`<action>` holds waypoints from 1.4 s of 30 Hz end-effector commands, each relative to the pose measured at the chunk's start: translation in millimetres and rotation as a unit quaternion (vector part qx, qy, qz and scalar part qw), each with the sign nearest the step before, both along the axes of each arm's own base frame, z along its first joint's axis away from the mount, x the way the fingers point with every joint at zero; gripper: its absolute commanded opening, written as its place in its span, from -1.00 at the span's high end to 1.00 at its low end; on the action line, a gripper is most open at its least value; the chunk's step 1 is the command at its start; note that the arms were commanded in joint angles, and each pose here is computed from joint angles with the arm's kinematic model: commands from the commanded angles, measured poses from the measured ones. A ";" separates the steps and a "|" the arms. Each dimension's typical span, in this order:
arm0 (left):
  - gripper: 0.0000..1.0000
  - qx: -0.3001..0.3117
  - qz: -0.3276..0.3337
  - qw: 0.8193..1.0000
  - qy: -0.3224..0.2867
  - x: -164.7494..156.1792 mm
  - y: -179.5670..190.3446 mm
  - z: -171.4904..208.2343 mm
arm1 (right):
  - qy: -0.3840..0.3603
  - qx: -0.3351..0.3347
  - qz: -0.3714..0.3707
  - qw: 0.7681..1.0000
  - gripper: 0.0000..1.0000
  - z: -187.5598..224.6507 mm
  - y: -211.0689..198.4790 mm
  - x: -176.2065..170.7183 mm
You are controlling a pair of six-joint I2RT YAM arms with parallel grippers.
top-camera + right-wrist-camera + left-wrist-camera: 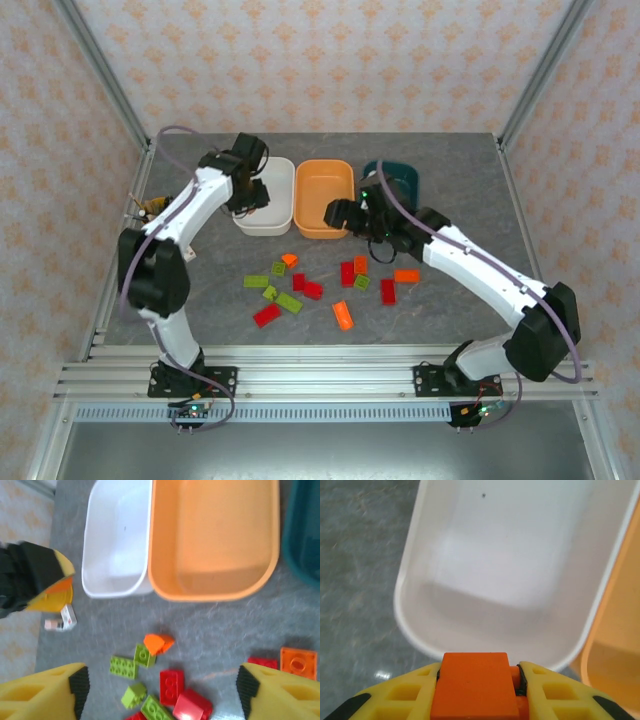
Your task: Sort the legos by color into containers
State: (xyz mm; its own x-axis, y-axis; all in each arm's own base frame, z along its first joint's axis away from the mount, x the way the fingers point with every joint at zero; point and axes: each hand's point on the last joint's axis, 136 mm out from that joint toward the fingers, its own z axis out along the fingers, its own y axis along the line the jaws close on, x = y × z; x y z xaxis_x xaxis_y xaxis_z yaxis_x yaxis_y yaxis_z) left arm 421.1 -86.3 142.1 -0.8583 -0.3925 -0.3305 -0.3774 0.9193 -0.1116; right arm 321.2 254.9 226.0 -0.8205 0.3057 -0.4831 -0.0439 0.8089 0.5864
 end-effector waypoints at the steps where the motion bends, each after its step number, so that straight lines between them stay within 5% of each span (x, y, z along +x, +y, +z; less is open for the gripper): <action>1: 0.34 0.031 -0.005 0.999 0.031 21.5 13.0 -21.5 | -0.028 0.060 -0.053 0.996 -0.72 35.0 -5.9 32.5; 10: 0.27 0.036 -0.014 0.996 0.085 63.3 10.1 -79.7 | 0.043 -0.019 -0.077 0.996 -0.77 -2.9 -28.5 36.1; 15: -0.03 0.022 -0.018 0.995 0.091 65.4 5.3 -89.2 | 0.068 -0.057 -0.087 0.992 -0.75 -24.5 -47.0 17.9; 18: -0.36 0.020 -0.020 0.996 0.087 64.4 4.4 -82.3 | 0.076 -0.082 -0.101 0.989 -0.75 -31.4 -63.8 7.0; 26: -0.51 -0.004 -0.014 1.000 0.000 64.3 -1.4 -3.4 | 0.121 -0.107 -0.208 0.965 -0.61 -50.9 -129.3 -23.6; 35: -0.51 -0.032 -0.032 0.997 -0.058 20.4 -11.8 60.5 | 0.116 -0.102 -0.215 0.964 -0.54 -48.5 -136.6 -32.5; 42: -0.51 -0.047 -0.054 0.997 -0.042 -55.5 -28.7 54.1 | 0.128 -0.097 -0.154 0.975 -0.43 -46.5 -121.3 -46.1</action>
State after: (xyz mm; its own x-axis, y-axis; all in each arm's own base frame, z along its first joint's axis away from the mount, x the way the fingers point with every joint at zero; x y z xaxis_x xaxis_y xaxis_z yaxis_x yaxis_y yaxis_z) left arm 390.5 -111.0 204.4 -0.8593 -0.3144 -0.4033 -0.2455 0.9455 -0.2140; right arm 289.5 129.8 182.1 -0.7610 0.5315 -0.3720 0.3849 0.8315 0.4006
